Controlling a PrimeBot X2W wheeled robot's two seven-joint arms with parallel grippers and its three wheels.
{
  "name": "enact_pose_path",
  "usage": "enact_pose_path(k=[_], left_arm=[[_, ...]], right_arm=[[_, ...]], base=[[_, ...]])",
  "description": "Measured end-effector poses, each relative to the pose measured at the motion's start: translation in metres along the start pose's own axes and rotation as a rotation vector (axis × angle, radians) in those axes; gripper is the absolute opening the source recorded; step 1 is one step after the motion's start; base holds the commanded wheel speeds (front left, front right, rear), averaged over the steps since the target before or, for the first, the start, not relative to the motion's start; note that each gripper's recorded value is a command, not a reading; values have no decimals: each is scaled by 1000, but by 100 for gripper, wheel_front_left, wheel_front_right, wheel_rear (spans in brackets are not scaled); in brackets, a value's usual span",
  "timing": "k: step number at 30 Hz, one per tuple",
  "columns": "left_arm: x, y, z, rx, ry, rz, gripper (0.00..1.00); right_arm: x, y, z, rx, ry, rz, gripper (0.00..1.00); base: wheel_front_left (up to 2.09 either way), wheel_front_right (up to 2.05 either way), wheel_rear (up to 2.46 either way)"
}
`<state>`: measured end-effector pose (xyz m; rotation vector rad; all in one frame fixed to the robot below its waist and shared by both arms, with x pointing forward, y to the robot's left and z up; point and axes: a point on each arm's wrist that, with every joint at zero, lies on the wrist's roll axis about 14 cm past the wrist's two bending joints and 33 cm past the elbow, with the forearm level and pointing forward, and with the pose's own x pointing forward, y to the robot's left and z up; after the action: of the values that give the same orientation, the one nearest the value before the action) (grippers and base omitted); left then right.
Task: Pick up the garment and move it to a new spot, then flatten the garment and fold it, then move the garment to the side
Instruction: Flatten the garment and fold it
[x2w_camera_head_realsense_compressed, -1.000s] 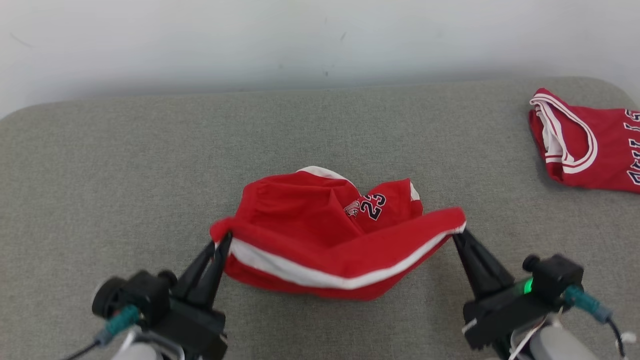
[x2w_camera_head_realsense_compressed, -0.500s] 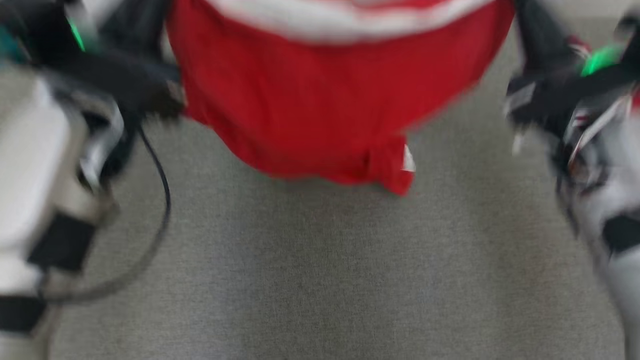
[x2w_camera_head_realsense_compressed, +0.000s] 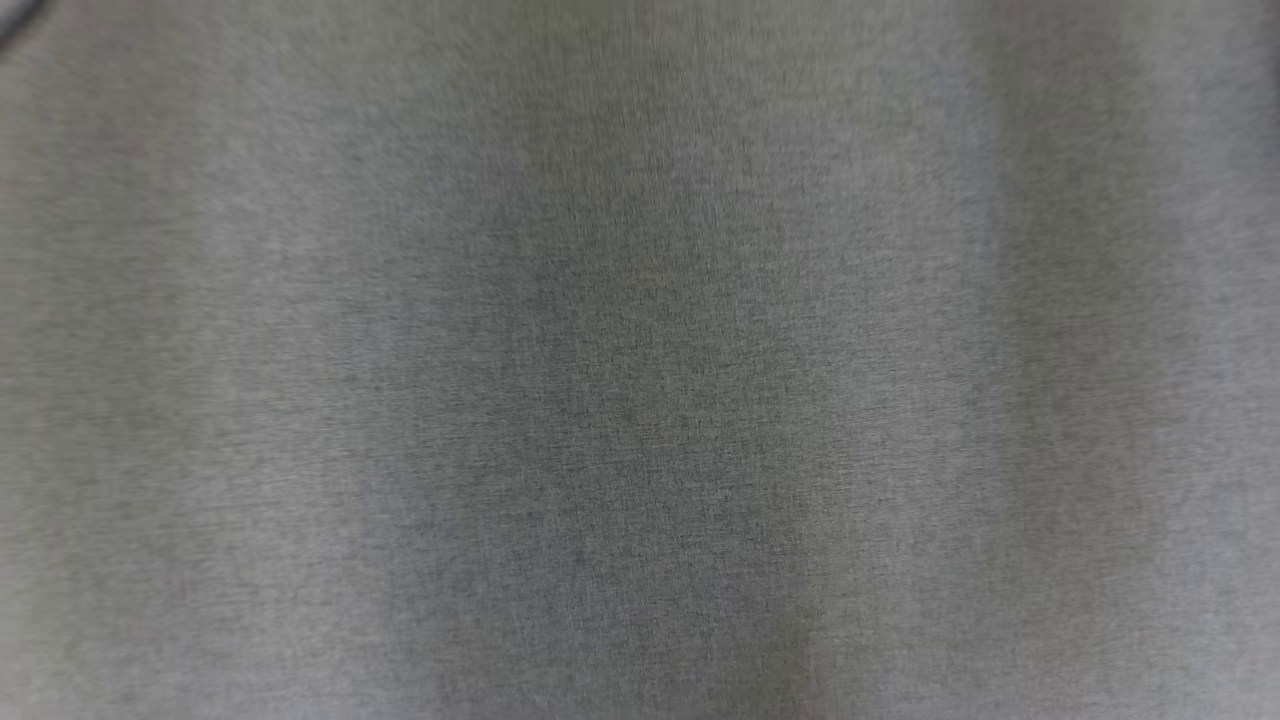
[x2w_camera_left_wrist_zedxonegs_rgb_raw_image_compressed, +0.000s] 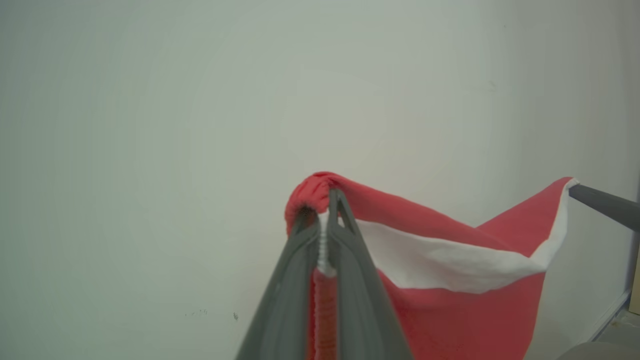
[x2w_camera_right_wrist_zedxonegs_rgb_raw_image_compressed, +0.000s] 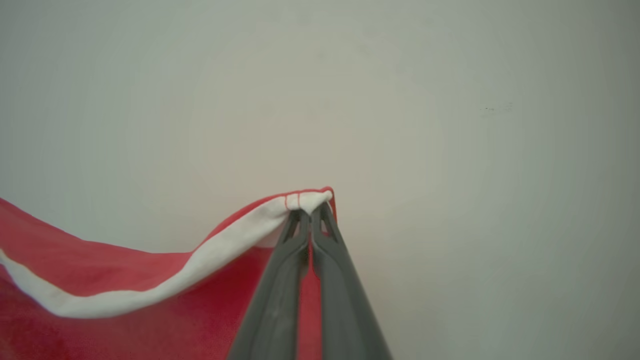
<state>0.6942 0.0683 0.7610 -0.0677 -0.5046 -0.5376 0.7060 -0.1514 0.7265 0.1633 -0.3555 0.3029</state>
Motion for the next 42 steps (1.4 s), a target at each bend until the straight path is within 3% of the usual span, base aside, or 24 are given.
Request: enact_pose_path(k=[9, 17, 21, 28, 37, 42], left_arm=[[10, 20, -66, -36, 81, 39, 0], [-12, 6, -132, -195, 112, 28, 0], [-55, 3, -173, -251, 190, 49, 0], [-122, -25, -186, -372, 254, 82, 0], [-234, -90, -175, -427, 386, 126, 0], [-284, -109, -165, -463, 446, 179, 0]], right_arm=[[19, -20, -47, -36, 62, -39, 0], [-1, -31, -114, -31, 147, -49, 0], [-38, -37, -150, -19, 223, -56, 0], [-120, -31, -180, 13, 348, -27, 0], [-240, -4, -180, 138, 473, -54, 0], [-298, 12, -174, 183, 545, -85, 0]], base=[[0, 0, 0], [0, 0, 0], [0, 0, 0], [0, 0, 0], [0, 0, 0], [0, 0, 0]])
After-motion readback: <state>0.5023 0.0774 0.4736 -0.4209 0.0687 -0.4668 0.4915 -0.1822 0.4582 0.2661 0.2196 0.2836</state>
